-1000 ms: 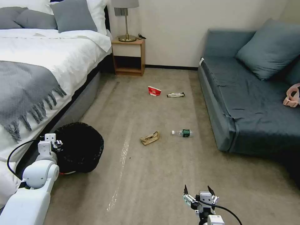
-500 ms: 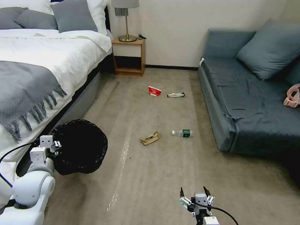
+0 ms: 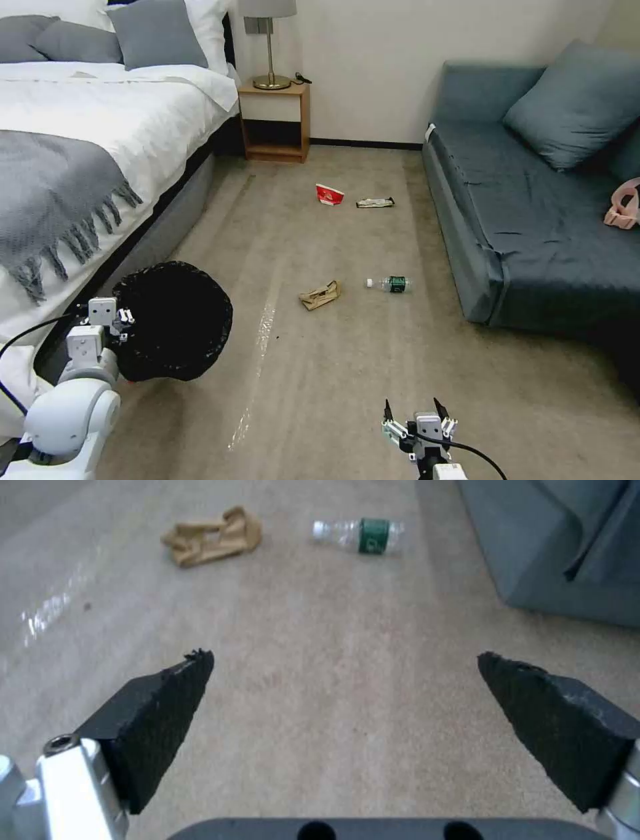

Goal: Pick up the trash bin, then pick up the garbage on the floor and place it into the trash bin.

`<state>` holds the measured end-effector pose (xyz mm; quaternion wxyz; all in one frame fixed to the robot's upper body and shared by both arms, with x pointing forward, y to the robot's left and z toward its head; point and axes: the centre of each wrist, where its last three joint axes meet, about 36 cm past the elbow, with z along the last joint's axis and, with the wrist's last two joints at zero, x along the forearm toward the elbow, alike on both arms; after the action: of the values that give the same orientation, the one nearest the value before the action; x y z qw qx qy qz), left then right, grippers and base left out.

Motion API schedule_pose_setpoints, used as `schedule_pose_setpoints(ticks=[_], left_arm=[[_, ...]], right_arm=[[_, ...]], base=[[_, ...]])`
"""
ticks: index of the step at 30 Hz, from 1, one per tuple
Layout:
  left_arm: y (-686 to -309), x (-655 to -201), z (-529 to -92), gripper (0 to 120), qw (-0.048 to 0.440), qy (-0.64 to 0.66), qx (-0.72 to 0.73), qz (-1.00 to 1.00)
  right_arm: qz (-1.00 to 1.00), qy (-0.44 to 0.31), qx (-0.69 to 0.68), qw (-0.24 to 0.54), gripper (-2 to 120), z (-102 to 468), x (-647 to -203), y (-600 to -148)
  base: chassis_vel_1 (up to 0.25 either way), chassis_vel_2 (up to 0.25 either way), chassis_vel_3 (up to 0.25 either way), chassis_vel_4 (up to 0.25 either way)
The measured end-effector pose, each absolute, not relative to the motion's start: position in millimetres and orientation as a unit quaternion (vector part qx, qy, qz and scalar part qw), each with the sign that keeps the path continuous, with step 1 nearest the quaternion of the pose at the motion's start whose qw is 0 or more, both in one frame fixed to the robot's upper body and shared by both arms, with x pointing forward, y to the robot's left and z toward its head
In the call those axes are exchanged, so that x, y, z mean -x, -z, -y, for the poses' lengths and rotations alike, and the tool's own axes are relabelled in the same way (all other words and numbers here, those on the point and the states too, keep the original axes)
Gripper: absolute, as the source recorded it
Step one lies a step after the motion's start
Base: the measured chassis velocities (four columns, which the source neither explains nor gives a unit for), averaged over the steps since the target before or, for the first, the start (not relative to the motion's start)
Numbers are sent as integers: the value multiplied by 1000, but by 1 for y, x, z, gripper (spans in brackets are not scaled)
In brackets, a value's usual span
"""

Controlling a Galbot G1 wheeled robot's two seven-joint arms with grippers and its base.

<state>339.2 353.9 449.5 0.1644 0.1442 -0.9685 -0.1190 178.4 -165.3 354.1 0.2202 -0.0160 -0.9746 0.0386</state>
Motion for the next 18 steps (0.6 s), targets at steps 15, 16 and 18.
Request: schedule_pose_setpoints(ticks=[15, 16, 18], left_arm=[[-438, -330, -351, 4, 161, 119, -142, 969], [-438, -330, -351, 4, 161, 119, -142, 969], [-436, -332, -353, 4, 160, 121, -142, 969]], right_arm=[[979, -18, 25, 200, 100, 169, -179, -356], [979, -18, 25, 200, 100, 169, -179, -356], [979, -17, 25, 200, 100, 169, -180, -355]], base=[[0, 0, 0, 0], [0, 0, 0, 0], [0, 0, 0, 0]])
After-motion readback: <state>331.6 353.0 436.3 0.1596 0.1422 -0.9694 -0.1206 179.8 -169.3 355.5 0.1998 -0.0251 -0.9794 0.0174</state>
